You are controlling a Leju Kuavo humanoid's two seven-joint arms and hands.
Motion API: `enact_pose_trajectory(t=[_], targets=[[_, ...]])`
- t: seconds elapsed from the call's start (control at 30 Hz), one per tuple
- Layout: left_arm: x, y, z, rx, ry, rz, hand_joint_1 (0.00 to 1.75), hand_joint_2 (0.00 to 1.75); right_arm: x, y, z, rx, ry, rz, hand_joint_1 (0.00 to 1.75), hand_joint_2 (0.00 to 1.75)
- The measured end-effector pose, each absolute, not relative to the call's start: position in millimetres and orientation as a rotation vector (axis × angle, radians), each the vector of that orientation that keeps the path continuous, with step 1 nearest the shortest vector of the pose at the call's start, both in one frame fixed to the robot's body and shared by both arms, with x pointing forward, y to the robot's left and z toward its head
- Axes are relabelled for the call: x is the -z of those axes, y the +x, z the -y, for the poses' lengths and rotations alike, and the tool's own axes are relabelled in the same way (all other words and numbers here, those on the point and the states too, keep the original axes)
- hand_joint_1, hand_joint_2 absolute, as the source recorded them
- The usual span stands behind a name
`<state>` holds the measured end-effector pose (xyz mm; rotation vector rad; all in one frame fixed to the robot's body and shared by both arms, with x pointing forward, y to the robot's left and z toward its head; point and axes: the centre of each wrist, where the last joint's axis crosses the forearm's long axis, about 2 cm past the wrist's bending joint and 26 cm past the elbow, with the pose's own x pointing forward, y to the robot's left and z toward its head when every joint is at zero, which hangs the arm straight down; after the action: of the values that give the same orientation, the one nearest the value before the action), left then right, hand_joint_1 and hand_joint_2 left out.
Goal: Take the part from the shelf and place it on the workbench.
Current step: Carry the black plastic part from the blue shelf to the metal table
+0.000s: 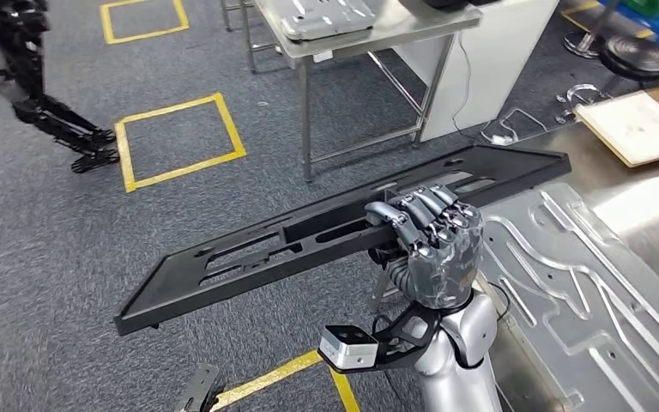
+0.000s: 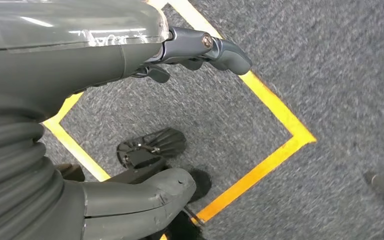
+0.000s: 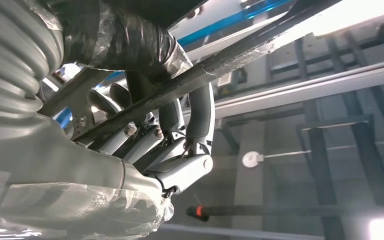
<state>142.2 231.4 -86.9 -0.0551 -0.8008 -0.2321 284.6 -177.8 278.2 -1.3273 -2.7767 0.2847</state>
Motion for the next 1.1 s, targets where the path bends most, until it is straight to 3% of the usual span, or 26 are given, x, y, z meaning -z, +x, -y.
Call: enact_pose_trajectory(t=[1.1], targets=[[87.6,140.5,-232.0,0.238,-0.112,0.813,0.0,1.75,-276.2,284.5,183.2,-0.274,-1.343,2.752,1.71,1.75]])
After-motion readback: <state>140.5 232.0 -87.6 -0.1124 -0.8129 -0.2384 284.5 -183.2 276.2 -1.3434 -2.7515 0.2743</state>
